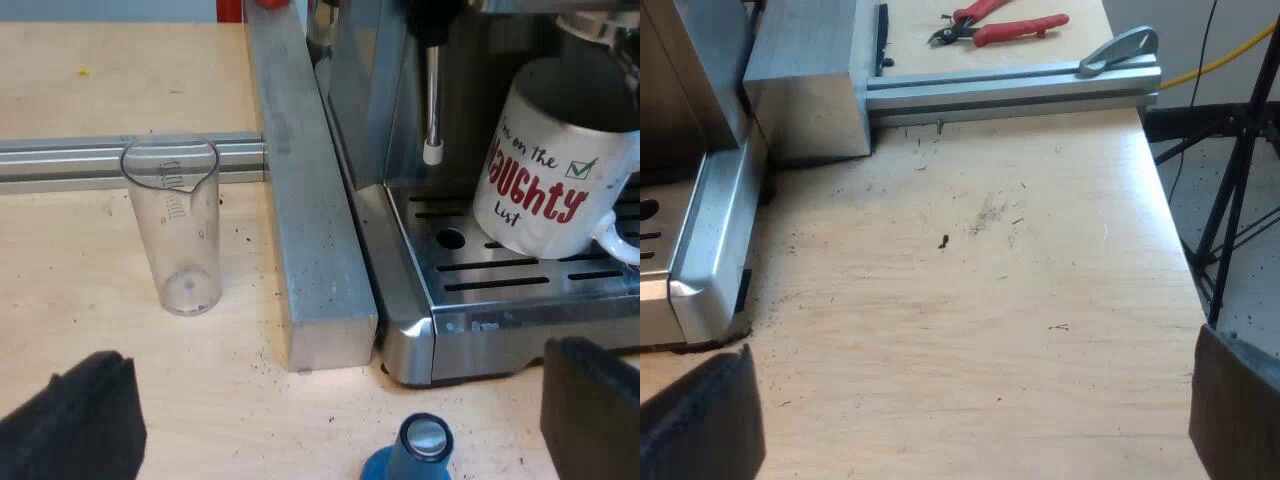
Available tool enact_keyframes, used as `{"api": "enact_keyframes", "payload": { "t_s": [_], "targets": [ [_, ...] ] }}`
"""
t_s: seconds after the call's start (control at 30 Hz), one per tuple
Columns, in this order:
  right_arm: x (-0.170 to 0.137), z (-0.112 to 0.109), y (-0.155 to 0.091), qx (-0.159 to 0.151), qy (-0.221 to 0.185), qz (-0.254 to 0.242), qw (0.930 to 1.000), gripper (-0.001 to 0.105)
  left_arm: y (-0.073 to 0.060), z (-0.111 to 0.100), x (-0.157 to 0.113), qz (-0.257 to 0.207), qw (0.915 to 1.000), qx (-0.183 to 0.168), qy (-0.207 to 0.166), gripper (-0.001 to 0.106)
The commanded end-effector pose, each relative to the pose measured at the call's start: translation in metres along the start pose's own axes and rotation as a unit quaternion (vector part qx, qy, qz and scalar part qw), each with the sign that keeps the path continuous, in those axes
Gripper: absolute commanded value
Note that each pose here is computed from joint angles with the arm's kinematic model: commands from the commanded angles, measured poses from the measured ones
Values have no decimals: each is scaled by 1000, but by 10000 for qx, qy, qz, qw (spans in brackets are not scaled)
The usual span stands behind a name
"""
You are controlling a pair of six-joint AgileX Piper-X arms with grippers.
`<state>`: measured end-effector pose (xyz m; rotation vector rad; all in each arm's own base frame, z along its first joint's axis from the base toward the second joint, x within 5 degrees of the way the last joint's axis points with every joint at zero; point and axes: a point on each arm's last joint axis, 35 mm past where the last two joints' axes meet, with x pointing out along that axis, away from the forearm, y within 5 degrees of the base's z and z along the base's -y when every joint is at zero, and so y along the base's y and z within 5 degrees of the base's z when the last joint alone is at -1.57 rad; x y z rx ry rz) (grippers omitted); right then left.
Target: Place mug into machine
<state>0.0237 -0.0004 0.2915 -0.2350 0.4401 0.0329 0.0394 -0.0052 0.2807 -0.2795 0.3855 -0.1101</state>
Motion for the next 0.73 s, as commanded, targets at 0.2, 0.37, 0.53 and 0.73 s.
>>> {"api": "enact_keyframes", "payload": {
  "t_s": [0.2,0.37,0.53,0.73],
  "targets": [
    [0,3,-1,1,-58,14,10000,88,0,3,2,-18,10000,-1,-54,82],
    [0,3,-1,1,-58,14,10000,88,0,3,2,-18,10000,-1,-54,82],
    [0,3,-1,1,-58,14,10000,88,0,3,2,-18,10000,-1,-54,82],
    [0,3,-1,1,-58,14,10000,88,0,3,2,-18,10000,-1,-54,82]
  ]
}}
